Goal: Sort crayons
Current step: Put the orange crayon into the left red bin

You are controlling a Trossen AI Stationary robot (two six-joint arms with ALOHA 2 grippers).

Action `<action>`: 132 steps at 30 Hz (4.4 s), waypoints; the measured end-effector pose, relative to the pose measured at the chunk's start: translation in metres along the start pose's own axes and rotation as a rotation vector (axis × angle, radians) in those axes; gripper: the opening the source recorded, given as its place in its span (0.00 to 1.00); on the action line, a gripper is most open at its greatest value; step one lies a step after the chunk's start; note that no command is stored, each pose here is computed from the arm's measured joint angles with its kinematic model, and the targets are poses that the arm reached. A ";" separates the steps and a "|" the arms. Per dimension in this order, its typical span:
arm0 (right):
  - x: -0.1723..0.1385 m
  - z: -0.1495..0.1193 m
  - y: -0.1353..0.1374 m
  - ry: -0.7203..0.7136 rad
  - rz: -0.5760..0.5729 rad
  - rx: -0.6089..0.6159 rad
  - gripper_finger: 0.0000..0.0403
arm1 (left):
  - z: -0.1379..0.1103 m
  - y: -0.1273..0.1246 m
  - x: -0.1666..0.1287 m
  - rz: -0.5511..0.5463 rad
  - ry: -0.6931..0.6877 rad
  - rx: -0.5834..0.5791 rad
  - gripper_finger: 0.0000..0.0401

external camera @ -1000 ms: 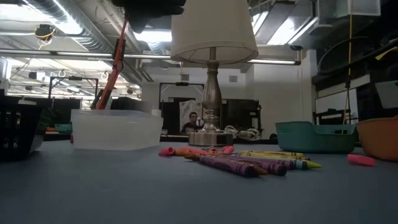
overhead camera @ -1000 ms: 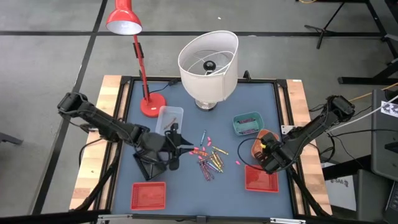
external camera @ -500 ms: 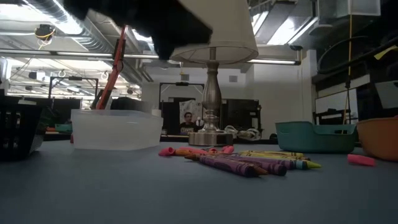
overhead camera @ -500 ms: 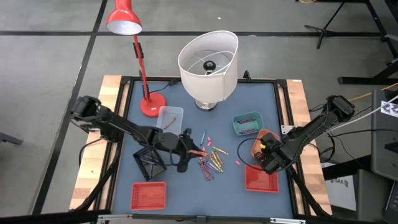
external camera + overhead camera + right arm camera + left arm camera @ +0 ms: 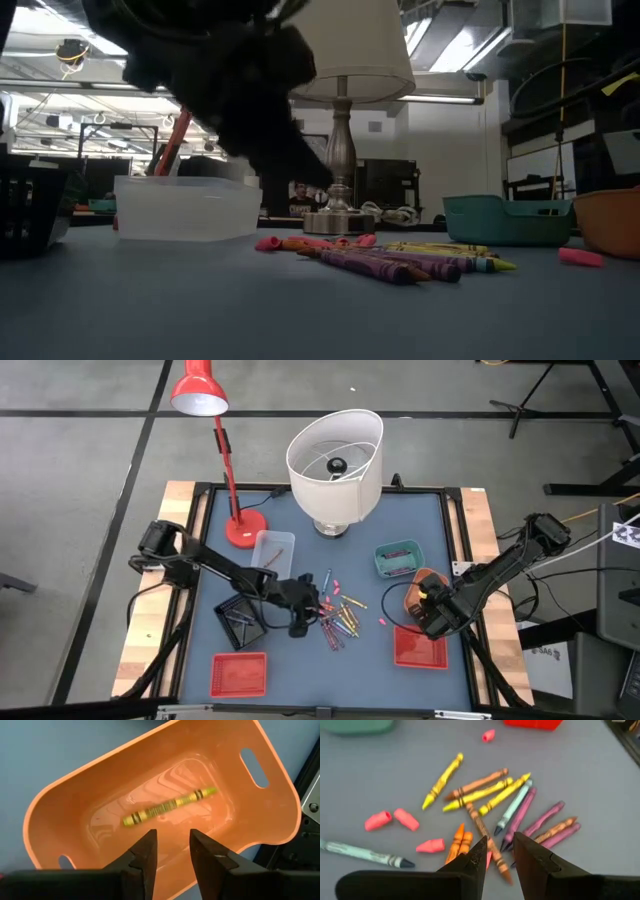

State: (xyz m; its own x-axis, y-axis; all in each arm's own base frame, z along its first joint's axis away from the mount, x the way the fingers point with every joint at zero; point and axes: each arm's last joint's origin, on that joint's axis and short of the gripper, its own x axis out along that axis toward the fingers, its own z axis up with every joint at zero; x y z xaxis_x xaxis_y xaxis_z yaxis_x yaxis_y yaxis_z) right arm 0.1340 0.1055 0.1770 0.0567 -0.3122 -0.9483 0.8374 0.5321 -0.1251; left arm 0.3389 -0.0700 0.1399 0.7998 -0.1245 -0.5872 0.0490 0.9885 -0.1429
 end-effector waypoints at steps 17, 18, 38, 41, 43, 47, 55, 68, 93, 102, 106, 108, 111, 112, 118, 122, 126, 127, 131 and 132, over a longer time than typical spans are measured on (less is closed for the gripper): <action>0.000 0.000 0.001 0.001 0.007 0.002 0.28 | -0.019 0.014 0.005 0.066 0.166 -0.003 0.20; 0.000 0.000 0.001 0.001 0.007 0.002 0.28 | -0.019 0.014 0.005 0.076 0.171 -0.002 0.20; 0.000 0.000 0.001 0.001 0.007 0.002 0.28 | -0.027 0.023 0.002 0.154 0.264 -0.013 0.20; 0.000 0.000 0.001 0.001 0.007 0.002 0.28 | -0.028 0.023 0.002 0.153 0.267 -0.012 0.20; 0.000 0.000 0.001 0.001 0.007 0.002 0.28 | -0.028 0.023 0.002 0.145 0.269 -0.012 0.20; 0.000 0.000 0.001 0.001 0.007 0.002 0.28 | -0.028 0.022 0.002 0.116 0.277 -0.007 0.20; 0.000 0.000 0.001 0.001 0.007 0.002 0.28 | -0.028 0.022 0.002 0.107 0.282 0.017 0.20; 0.000 0.000 0.002 0.003 0.019 0.005 0.28 | -0.028 0.022 0.002 0.106 0.282 0.018 0.05; -0.043 0.013 0.024 -0.135 0.186 -0.097 0.28 | 0.004 0.012 -0.028 0.069 0.129 0.018 0.02; -0.047 0.015 0.039 -0.256 0.325 -0.176 0.28 | 0.033 -0.010 -0.068 -0.010 -0.028 0.012 0.02; -0.052 0.016 0.048 -0.338 0.401 -0.204 0.28 | 0.035 -0.031 -0.084 -0.094 -0.032 -0.086 0.02; -0.054 0.017 0.052 -0.386 0.435 -0.224 0.28 | 0.031 -0.044 -0.089 -0.160 0.000 -0.131 0.02; -0.058 0.018 0.058 -0.444 0.481 -0.273 0.28 | 0.024 -0.066 -0.093 -0.262 0.056 -0.204 0.02; -0.059 0.019 0.060 -0.464 0.493 -0.291 0.28 | 0.021 -0.073 -0.095 -0.295 0.079 -0.225 0.02; -0.067 0.021 0.069 -0.569 0.562 -0.310 0.28 | -0.001 -0.116 -0.110 -0.407 0.218 -0.314 0.02; -0.072 0.022 0.073 -0.624 0.590 -0.312 0.28 | -0.020 -0.140 -0.122 -0.421 0.321 -0.354 0.02; -0.075 0.023 0.076 -0.653 0.605 -0.342 0.28 | -0.041 -0.155 -0.135 -0.364 0.446 -0.409 0.03; -0.075 0.023 0.076 -0.658 0.604 -0.347 0.28 | -0.046 -0.157 -0.138 -0.341 0.483 -0.435 0.03; -0.071 0.028 0.080 -0.677 0.582 -0.334 0.28 | -0.062 -0.163 -0.148 -0.264 0.590 -0.515 0.03; -0.070 0.031 0.082 -0.681 0.576 -0.326 0.28 | -0.065 -0.164 -0.150 -0.249 0.609 -0.526 0.03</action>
State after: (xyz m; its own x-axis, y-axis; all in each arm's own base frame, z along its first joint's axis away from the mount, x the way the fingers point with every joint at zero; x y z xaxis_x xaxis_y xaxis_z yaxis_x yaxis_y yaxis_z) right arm 0.2153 0.1461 0.2422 0.8050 -0.2702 -0.5282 0.3943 0.9088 0.1361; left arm 0.1722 -0.2195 0.1995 0.3327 -0.5072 -0.7950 -0.2250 0.7760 -0.5892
